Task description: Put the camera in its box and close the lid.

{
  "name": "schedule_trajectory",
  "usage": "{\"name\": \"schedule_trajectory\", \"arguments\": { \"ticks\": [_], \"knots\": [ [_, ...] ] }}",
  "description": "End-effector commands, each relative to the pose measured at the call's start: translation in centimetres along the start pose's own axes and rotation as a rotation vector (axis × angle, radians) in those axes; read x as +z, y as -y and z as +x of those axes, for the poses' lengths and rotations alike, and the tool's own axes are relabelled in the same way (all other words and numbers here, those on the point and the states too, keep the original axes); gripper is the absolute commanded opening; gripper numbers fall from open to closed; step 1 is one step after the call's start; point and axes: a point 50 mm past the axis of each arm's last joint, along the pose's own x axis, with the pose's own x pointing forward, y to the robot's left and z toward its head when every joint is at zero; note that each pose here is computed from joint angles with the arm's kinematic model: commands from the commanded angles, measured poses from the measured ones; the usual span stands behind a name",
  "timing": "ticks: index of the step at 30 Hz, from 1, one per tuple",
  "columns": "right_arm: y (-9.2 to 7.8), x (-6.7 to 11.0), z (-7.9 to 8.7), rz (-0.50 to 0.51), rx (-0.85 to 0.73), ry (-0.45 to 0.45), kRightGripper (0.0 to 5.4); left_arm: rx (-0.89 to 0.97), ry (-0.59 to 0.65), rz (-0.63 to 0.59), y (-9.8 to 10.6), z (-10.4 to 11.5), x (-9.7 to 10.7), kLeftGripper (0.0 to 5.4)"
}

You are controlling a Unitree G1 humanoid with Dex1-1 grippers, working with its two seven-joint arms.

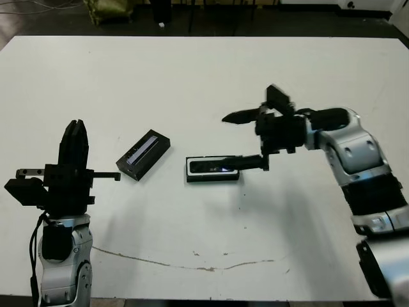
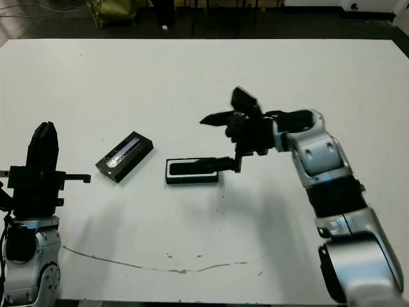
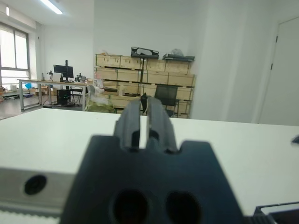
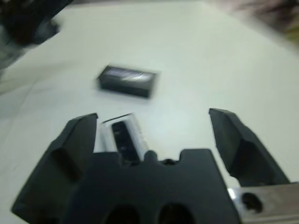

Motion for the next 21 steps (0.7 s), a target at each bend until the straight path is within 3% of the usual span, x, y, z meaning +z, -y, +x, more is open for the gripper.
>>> {"name": "schedule_trajectory", "arguments": {
  "ticks": [1, 5, 13, 16, 20, 21],
  "knots": [
    [-1.3, -0.7, -1.7, -0.092, -0.225, 0.045, 4.32, -0.001, -0.028, 0.007, -0.2, -0.4, -0.4, 0.00],
    [-2.6, -1.5, -4.0, -0.138, -0.413, 0.090, 3.41, -0.007, -0.027, 0.013, -0.3, -0.3, -0.5, 0.00],
    [-4.2, -3.7, -8.0, -0.095, -0.676, 0.195, 1.58, -0.022, -0.022, 0.033, -0.3, 0.0, -0.3, 0.00],
    [-5.1, -4.4, -8.8, -0.102, -0.762, 0.228, 0.87, -0.033, -0.010, 0.032, -0.3, 0.1, -0.3, 0.00],
    [-6.3, -4.7, -9.2, -0.237, -0.869, 0.200, 0.01, -0.032, -0.013, 0.040, -0.2, 0.2, -0.4, 0.00],
    [-6.4, -4.8, -9.2, -0.243, -0.883, 0.210, 0.01, -0.033, -0.015, 0.037, -0.2, 0.2, -0.4, 0.00]
  ]
}}
